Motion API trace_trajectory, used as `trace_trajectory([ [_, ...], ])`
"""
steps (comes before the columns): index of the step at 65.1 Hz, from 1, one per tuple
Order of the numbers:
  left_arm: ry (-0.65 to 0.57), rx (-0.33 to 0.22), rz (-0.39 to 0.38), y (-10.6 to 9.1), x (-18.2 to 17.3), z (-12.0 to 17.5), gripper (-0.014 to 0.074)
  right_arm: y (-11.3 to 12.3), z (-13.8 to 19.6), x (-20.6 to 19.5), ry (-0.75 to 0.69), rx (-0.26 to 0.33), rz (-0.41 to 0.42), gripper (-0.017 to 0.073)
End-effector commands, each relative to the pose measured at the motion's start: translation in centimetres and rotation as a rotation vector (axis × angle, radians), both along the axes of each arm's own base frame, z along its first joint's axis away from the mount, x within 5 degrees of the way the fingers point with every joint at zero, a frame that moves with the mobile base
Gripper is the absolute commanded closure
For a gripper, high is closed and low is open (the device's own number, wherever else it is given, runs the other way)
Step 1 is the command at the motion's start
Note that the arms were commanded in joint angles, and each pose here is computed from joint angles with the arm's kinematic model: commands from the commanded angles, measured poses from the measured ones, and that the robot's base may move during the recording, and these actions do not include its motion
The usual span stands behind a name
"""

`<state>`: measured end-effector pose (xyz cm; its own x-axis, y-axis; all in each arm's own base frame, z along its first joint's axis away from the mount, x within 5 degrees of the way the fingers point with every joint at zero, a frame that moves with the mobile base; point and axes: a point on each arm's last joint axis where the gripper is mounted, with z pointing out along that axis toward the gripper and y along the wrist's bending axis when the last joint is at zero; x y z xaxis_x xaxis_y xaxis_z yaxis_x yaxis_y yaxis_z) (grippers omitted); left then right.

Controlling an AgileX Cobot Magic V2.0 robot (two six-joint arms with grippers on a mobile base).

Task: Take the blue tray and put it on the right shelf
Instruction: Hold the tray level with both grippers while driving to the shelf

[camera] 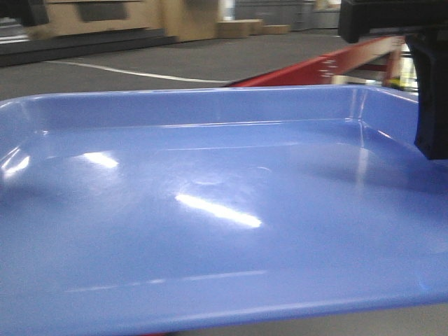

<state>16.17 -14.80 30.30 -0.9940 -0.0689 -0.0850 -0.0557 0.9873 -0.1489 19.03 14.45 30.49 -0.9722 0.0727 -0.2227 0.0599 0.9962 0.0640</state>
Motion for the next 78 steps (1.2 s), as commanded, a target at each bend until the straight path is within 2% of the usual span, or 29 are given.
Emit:
trace_trajectory([
  [1,-0.009,-0.14,0.024,-0.9,-0.4,1.5,0.0613,0.7,1.8,-0.1,-0.078,0.133,-0.009,0.0306],
  [57,-0.007,-0.137,0.024,-0.9,-0.4,1.5,0.0613,0.7,1.8,-0.1,-0.078,0.133,-0.009,0.0306],
  [78,-0.089,-0.021,0.005,0.1,0.3,1.4,0.0613,0.7,1.8,-0.1,-0.078,0.133,-0.009,0.0306],
])
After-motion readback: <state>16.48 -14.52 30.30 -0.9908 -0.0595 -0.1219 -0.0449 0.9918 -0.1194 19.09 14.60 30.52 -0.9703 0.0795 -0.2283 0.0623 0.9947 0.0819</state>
